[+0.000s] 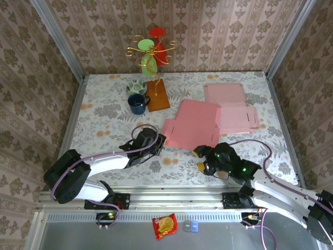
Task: Fold the paper box
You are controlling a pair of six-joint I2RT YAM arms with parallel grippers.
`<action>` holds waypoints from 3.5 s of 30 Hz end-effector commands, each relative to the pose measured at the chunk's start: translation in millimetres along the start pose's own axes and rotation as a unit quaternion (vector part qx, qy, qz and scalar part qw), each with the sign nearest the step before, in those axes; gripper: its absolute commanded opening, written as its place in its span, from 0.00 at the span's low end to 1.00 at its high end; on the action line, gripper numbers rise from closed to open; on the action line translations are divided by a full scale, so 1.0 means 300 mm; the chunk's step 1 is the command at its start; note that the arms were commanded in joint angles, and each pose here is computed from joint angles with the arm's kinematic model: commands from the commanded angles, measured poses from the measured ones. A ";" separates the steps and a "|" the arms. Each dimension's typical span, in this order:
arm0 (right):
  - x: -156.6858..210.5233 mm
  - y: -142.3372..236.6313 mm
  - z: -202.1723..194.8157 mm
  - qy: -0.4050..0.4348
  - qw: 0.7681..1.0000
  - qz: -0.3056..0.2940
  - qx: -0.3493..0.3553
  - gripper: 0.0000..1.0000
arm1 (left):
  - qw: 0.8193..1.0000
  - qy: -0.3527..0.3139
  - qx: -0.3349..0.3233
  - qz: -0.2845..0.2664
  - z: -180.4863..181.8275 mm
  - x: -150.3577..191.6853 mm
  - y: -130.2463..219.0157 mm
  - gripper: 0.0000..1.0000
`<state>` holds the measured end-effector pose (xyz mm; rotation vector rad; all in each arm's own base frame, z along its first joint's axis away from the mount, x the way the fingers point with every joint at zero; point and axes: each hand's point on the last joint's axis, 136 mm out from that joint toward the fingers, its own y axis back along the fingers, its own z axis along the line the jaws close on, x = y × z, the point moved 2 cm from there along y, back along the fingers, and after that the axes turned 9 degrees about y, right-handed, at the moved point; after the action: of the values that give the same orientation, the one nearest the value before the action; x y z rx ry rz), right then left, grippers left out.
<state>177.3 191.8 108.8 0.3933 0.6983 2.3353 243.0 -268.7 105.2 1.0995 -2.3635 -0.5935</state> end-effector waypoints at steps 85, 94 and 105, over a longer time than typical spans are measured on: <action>-0.211 0.191 0.684 -0.161 0.986 -0.036 0.034 0.00 | 0.649 -0.754 0.100 -0.012 -0.415 0.060 0.261 0.68; -0.225 0.139 0.652 -0.172 0.984 -0.032 0.035 0.00 | 0.658 -0.746 0.103 -0.006 -0.413 0.053 0.204 0.14; -0.307 0.081 0.713 -0.065 0.993 -0.091 -0.034 0.43 | 0.716 -0.696 -0.024 -0.038 -0.302 -0.018 0.248 0.00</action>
<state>327.8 200.4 268.4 0.6083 0.6007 2.1584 255.0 -250.9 205.4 0.5661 -3.5409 -2.0218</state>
